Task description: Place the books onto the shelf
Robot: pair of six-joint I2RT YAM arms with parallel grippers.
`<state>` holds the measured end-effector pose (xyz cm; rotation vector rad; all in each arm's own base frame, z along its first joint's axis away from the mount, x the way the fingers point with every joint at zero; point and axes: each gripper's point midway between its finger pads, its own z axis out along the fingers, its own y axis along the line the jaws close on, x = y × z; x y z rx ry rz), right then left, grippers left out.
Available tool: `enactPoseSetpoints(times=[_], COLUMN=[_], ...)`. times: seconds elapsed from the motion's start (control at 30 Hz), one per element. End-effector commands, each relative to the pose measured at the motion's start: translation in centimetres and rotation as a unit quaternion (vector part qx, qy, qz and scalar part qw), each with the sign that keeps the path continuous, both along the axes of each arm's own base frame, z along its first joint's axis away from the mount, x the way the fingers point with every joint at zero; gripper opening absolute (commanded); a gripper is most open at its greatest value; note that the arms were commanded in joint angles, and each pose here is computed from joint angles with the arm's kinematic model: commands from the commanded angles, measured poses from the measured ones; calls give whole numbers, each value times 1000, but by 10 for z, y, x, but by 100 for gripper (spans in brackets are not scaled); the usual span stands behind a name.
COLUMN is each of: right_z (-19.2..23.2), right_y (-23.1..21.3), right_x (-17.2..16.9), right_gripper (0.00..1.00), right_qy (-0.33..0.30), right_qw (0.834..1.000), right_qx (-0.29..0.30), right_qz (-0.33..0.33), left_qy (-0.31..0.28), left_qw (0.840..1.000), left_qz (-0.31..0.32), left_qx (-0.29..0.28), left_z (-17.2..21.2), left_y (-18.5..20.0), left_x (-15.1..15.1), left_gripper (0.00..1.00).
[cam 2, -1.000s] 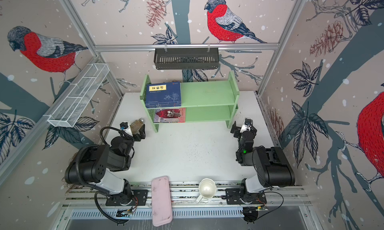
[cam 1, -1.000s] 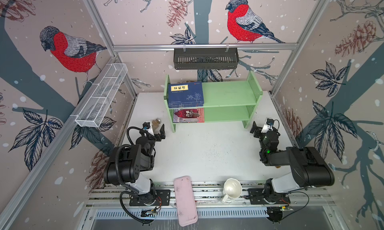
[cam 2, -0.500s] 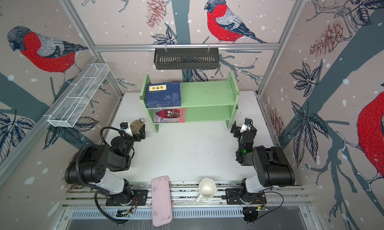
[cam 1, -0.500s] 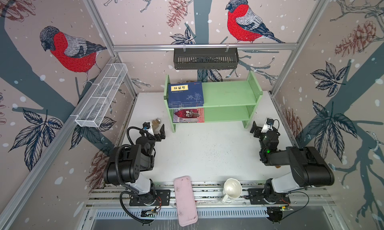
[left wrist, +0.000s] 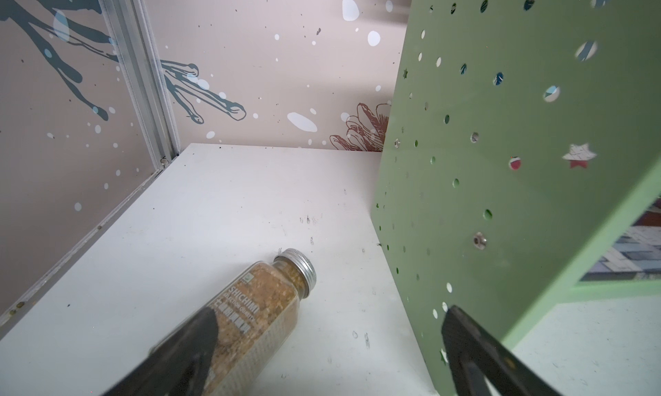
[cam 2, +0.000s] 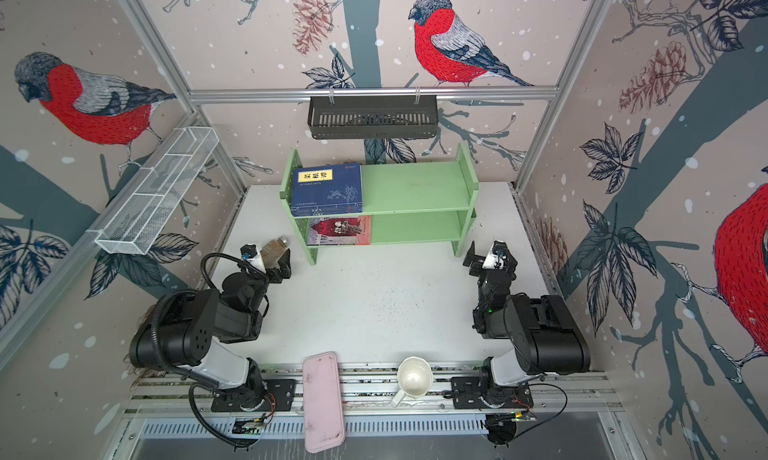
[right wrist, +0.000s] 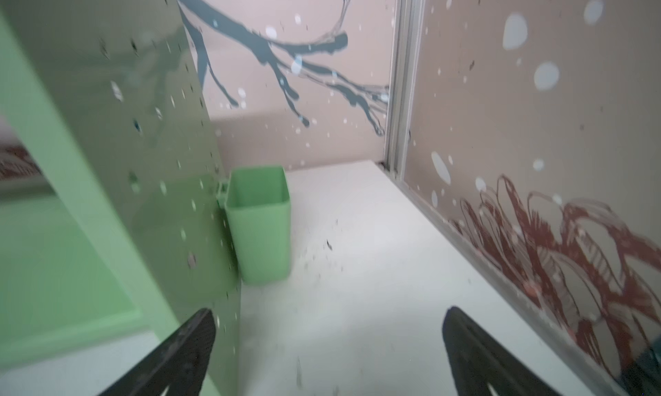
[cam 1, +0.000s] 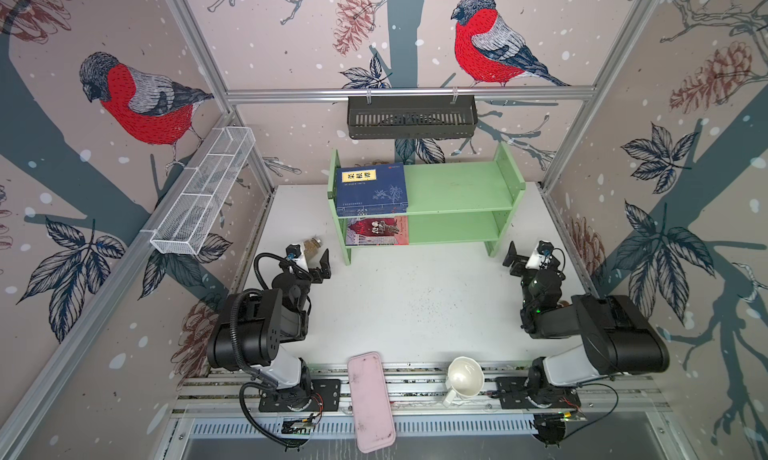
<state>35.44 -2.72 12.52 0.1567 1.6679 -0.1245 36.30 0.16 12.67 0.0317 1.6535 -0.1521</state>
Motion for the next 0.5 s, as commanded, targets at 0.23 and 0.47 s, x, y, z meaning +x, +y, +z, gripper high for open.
enactPoseSetpoints(times=[0.23,0.47], right_z=[0,1], right_y=[-3,-3], right_x=[16,15], right_gripper=[100,100], right_qy=[18,17], right_qw=[999,1000], right_qx=[1,2], right_qz=[-27,-26], left_qy=[-20,-19], left_qw=[1000,1000], left_qz=[5,5], left_qx=[9,9], left_z=[10,10], left_y=[1,1], left_x=[2,2], left_gripper=[98,98])
